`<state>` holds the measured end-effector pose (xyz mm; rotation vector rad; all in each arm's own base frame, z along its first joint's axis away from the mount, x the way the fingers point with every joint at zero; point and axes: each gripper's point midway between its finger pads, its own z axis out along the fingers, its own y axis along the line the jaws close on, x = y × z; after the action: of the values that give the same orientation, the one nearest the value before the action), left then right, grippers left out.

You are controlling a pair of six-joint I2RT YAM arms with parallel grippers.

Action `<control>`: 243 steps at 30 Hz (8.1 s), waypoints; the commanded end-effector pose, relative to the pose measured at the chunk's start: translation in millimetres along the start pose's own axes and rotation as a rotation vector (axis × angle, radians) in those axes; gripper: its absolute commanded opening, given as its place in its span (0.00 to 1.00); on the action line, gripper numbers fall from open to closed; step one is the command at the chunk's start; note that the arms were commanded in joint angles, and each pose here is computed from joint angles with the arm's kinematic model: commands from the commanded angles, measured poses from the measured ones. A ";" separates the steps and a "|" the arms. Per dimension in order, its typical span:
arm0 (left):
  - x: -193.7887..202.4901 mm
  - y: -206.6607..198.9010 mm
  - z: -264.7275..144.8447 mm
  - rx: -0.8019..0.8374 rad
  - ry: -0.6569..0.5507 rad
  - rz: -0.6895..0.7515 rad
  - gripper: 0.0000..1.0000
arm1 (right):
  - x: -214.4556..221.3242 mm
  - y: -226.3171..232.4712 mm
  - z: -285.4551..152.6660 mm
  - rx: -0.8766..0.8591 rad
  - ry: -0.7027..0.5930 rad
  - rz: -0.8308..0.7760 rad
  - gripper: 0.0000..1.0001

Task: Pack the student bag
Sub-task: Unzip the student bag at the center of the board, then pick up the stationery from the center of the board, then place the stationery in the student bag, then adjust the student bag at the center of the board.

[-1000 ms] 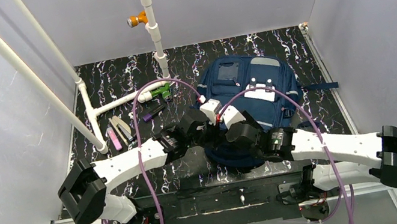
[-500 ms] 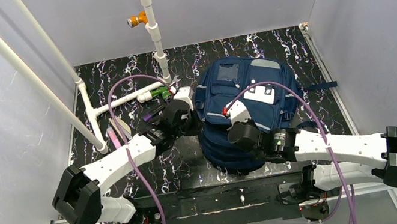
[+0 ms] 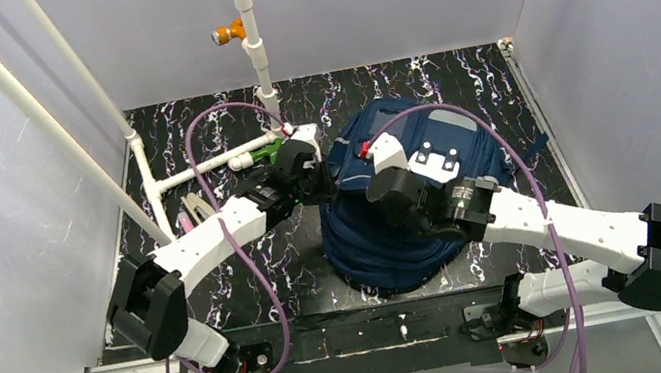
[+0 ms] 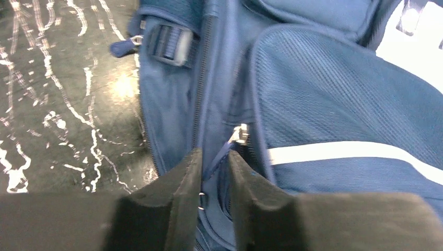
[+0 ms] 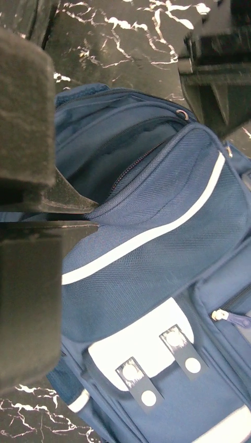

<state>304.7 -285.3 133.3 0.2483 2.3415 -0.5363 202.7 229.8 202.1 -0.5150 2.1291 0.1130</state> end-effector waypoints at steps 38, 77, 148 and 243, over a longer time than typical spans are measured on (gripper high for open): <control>10.3 301.0 -72.1 -0.985 0.129 -0.392 0.98 | -84.0 -10.9 16.8 -0.363 -0.057 0.400 0.01; 28.9 330.7 -56.9 -0.985 0.217 -0.521 0.57 | -87.2 -9.4 12.9 -0.403 -0.061 0.457 0.01; -43.2 -101.9 -29.3 0.151 -0.190 -0.661 0.86 | -95.0 -14.3 -2.2 -0.409 -0.118 0.597 0.01; 59.4 -9.3 33.1 0.552 -0.039 0.926 0.42 | 83.6 -151.9 50.5 -0.078 0.297 0.802 0.76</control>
<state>271.5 -291.9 51.4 1.4837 1.7955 -0.6420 259.1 77.9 116.7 0.3712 2.5406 0.5867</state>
